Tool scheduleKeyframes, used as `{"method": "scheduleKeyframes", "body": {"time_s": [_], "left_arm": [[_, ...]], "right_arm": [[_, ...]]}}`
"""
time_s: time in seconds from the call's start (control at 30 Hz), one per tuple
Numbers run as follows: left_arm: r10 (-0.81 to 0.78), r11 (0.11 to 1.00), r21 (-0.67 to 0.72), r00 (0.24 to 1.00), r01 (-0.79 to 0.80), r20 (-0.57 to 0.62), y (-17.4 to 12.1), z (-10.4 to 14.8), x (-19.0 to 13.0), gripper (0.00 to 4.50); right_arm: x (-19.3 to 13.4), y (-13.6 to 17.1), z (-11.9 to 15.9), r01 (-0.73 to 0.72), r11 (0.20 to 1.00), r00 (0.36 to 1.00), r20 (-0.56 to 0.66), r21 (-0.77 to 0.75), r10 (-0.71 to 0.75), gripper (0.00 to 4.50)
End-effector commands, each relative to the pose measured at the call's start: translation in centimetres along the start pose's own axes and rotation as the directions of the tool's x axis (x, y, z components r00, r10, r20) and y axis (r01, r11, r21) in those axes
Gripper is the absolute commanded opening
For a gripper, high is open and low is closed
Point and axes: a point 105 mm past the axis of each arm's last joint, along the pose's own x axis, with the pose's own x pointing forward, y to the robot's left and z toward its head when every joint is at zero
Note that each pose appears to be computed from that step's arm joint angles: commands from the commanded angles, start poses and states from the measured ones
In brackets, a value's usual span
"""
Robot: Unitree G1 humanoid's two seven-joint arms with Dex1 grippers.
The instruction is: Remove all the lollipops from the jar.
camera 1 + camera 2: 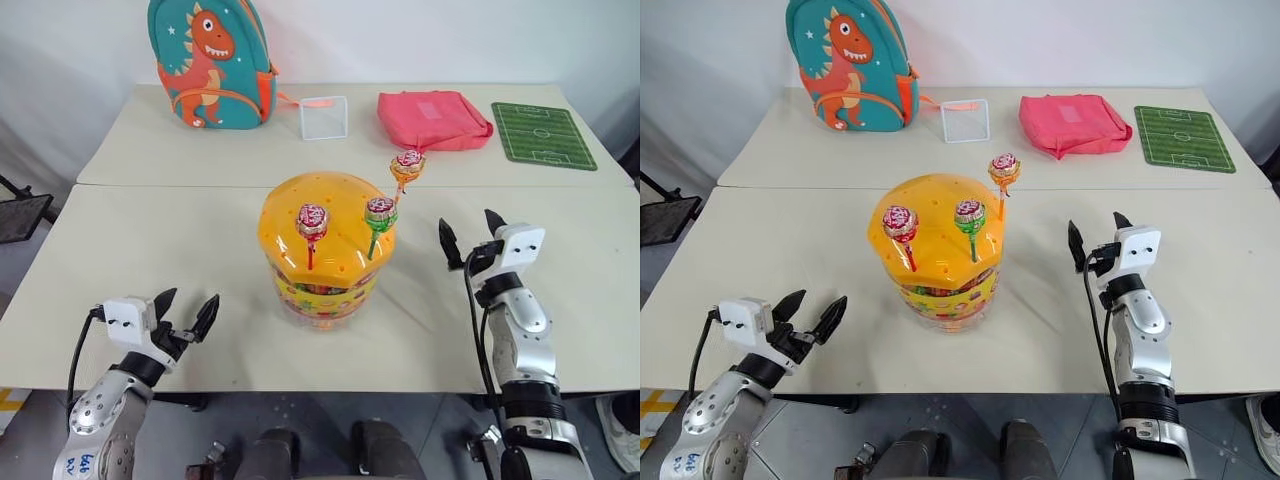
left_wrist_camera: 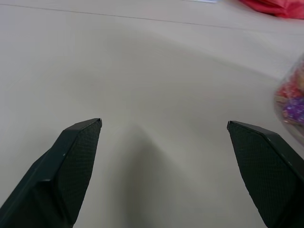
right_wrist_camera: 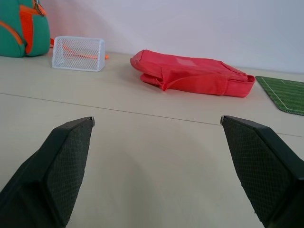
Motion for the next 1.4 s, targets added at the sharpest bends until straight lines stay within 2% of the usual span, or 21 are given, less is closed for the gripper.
{"method": "scheduleKeyframes", "body": {"time_s": [0.03,0.13,0.2,0.23,0.37,0.43,0.5,0.53,0.63,0.73,0.83,0.9,1.03,1.17,1.2,1.3,1.4], "left_arm": [[0.017,0.999,0.049,1.000,-0.018,0.026,0.4,0.9,0.1,4.50],[-0.057,0.997,0.051,0.995,0.053,0.078,0.5,2.3,0.7,4.50],[-0.189,0.980,0.081,0.978,0.181,0.095,0.5,3.7,1.2,4.50],[-0.249,0.968,0.052,0.961,0.244,0.124,0.8,4.9,1.4,4.50],[-0.377,0.925,0.090,0.918,0.368,0.125,4.8,8.5,2.7,4.50],[-0.457,0.888,0.113,0.882,0.446,0.111,5.2,10.2,3.3,4.50],[-0.568,0.821,0.120,0.820,0.558,0.070,4.2,11.2,3.5,4.50],[-0.607,0.792,0.139,0.791,0.595,0.074,3.8,12.1,3.9,4.50],[-0.763,0.646,0.198,0.629,0.737,0.147,0.8,16.8,4.2,4.50],[-0.891,0.447,0.128,0.429,0.885,0.148,-2.2,18.2,2.3,4.50],[-0.923,0.361,0.113,0.337,0.926,0.186,-3.8,19.4,1.6,4.50],[-0.922,0.349,0.168,0.306,0.922,0.239,-4.1,20.3,1.3,4.50],[-0.925,0.366,0.207,0.330,0.907,0.188,-4.4,19.2,1.7,4.50],[-0.942,0.330,0.217,0.307,0.919,0.136,-5.3,18.0,1.4,4.50],[-0.941,0.332,0.212,0.307,0.919,0.142,-5.5,17.7,1.3,4.50],[-0.932,0.358,0.212,0.332,0.909,0.147,-5.7,16.4,1.5,4.50],[-0.935,0.351,0.219,0.326,0.911,0.141,-6.2,16.0,1.2,4.50]], "right_arm": [[-0.1,0.0,2.0,-0.040,0.999,0.997,0.072,0.004,0.040,4.48],[-1.1,0.8,2.9,-0.169,0.985,0.982,0.090,0.019,0.167,4.48],[-2.8,1.1,4.3,-0.285,0.958,0.953,0.111,0.018,0.281,4.48],[-3.8,0.9,5.1,-0.333,0.943,0.937,0.112,0.012,0.330,4.48],[-6.9,-0.7,8.8,-0.438,0.899,0.894,0.106,0.000,0.436,4.48],[-8.2,-1.2,10.1,-0.491,0.871,0.869,0.073,0.011,0.489,4.48],[-9.0,-1.2,11.1,-0.529,0.848,0.848,0.055,0.024,0.527,4.48],[-9.3,-1.2,12.2,-0.547,0.837,0.835,0.087,0.019,0.543,4.48],[-10.7,0.8,15.4,-0.650,0.760,0.752,0.159,0.013,0.640,4.48],[-10.8,3.4,16.1,-0.728,0.682,0.684,0.152,0.078,0.713,4.48],[-10.3,5.2,16.4,-0.771,0.629,0.635,0.183,0.093,0.751,4.48],[-9.5,6.4,16.6,-0.793,0.599,0.608,0.223,0.112,0.762,4.48],[-7.6,8.9,16.3,-0.826,0.534,0.564,0.235,0.181,0.792,4.48],[-6.3,10.0,16.6,-0.843,0.509,0.538,0.277,0.172,0.796,4.48],[-5.4,10.3,15.9,-0.827,0.528,0.562,0.226,0.195,0.796,4.48],[-4.0,10.9,15.8,-0.828,0.518,0.558,0.226,0.214,0.799,4.48],[-3.3,11.0,15.8,-0.824,0.521,0.564,0.235,0.223,0.791,4.48]]}}
